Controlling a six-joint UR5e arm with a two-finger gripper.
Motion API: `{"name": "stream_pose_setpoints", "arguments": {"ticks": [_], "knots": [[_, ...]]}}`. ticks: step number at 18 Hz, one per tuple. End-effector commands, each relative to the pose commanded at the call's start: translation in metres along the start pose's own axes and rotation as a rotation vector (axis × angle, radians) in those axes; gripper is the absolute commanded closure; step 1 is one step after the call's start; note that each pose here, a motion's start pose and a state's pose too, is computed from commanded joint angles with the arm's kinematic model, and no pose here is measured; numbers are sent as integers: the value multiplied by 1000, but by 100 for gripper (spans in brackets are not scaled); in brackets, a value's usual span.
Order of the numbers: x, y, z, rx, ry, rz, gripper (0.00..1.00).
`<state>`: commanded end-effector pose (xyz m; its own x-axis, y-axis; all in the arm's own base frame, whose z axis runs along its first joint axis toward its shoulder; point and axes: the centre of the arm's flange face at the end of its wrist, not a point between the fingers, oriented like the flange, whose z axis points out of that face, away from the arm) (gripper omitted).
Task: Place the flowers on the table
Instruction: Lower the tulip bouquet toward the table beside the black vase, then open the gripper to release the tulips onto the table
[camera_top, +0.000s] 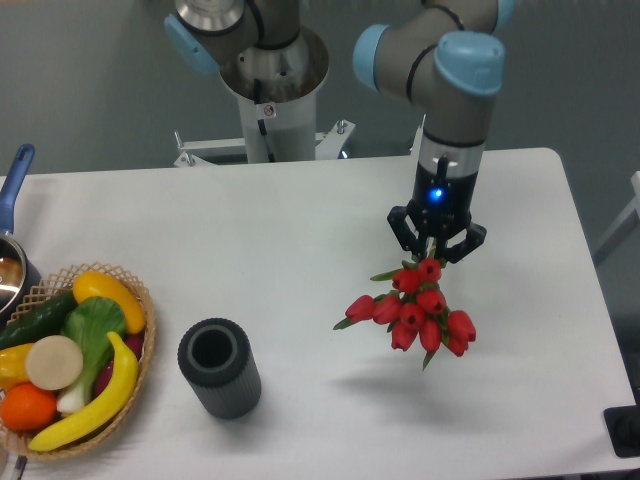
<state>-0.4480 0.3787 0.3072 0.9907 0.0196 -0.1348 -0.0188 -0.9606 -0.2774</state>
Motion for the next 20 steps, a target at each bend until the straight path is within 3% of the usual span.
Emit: {"name": "stream_pose_setpoints", "arguments": {"ticks": [8,10,11,12,13,14,18,20], "knots": [[4,-5,67,-108,59,39,83],[3,-6,68,-107,60,41,59],[1,-6,71,-107,63,40,53],[-1,-7,70,-106,59,39,38],[-4,-8,69,-104,51,41,11],[-6,-9,66,-102,43,40,0],[-20,-12,49,-85,4,36,0],[-33,-15,22,-64,-45,31,0]]}}
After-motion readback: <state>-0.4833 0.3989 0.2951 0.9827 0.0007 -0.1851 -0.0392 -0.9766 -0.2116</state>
